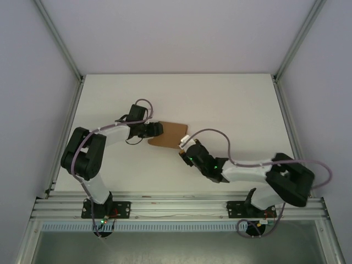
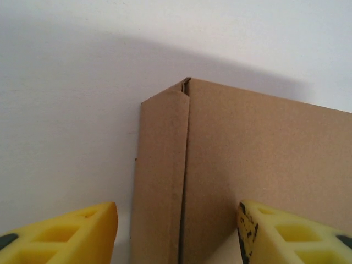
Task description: Assemble paper box
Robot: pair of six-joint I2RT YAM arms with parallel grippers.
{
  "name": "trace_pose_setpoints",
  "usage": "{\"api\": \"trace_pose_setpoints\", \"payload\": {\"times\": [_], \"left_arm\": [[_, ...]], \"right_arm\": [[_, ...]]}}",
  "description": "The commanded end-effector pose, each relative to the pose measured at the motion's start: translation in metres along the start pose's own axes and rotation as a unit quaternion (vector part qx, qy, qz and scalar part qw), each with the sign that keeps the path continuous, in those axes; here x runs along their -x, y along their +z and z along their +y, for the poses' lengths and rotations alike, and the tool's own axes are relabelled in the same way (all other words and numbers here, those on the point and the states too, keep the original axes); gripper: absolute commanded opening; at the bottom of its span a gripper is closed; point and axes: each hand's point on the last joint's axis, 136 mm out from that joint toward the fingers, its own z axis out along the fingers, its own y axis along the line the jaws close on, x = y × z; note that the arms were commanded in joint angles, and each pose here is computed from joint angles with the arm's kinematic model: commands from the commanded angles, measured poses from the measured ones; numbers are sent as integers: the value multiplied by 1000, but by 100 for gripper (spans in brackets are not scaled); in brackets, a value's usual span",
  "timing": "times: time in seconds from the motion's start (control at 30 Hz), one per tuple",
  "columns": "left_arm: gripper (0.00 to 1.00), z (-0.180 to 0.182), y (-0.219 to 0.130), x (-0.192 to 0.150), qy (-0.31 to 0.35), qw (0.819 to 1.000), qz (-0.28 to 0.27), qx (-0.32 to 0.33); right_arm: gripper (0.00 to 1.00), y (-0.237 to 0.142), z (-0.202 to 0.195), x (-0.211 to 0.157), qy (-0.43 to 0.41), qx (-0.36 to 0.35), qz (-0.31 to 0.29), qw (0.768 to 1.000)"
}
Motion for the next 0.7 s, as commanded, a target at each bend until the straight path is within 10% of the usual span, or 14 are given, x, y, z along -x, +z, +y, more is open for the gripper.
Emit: {"api": "trace_pose_setpoints", "payload": {"times": [0.0,0.13,0.67], "left_arm": [[51,-3,10,2,-13,999,-3,-42],[42,0,17,-2,-37,997,7,-66],[18,20,13,-4,-127,982,4,-139]], "right_arm": [[79,-22,-12,16,69,8,-46,997],[100,-31,-49,27,232,-3,-64,971],[95,41,-68,32,478,82,108,868]]}}
